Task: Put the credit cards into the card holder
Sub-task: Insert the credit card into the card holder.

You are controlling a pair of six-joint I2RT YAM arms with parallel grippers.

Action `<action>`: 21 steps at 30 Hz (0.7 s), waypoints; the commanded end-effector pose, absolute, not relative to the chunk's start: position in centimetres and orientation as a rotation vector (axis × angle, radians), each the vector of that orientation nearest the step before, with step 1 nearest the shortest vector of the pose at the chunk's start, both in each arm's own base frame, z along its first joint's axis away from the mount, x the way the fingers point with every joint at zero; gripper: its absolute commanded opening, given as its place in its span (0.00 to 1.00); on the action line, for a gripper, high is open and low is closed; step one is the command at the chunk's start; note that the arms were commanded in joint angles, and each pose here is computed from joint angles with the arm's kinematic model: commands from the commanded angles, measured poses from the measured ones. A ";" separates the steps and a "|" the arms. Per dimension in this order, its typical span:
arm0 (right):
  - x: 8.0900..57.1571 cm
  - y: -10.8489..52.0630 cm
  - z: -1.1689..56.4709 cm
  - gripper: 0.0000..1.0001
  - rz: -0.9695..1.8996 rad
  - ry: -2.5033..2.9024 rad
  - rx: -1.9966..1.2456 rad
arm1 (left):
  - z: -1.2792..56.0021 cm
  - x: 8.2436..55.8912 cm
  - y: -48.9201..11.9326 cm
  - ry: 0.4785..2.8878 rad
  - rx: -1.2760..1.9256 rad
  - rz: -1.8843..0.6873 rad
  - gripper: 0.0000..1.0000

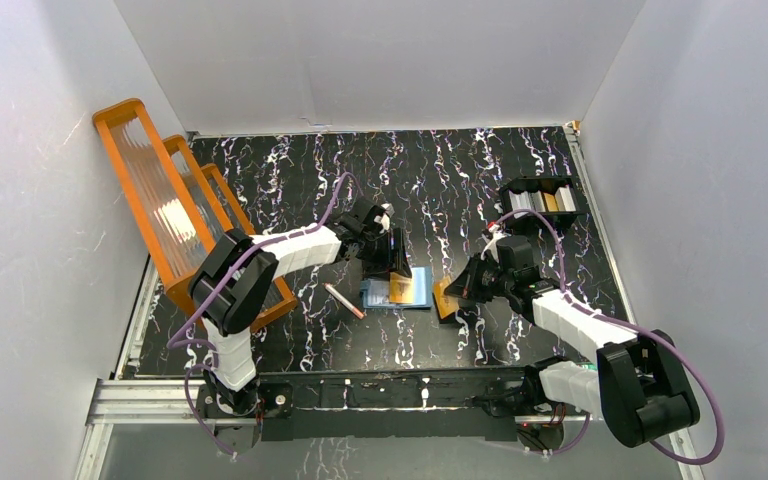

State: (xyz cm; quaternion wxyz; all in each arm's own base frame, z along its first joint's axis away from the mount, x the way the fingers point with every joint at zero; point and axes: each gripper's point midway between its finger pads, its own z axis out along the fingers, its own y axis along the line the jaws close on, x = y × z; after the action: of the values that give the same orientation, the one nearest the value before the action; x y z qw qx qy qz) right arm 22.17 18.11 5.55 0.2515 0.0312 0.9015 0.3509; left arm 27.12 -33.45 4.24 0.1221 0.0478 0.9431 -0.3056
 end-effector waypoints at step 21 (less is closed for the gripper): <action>24.1 21.2 6.9 0.00 1.193 2.354 0.095 | 4.9 26.5 -33.6 2.780 0.147 -0.838 0.59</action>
State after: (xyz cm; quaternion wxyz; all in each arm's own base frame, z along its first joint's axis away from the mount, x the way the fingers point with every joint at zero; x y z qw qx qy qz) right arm 23.23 20.26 5.93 0.2343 0.0454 0.8812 0.4081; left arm 26.95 -32.70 4.25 0.1253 0.0490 0.9512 -0.2777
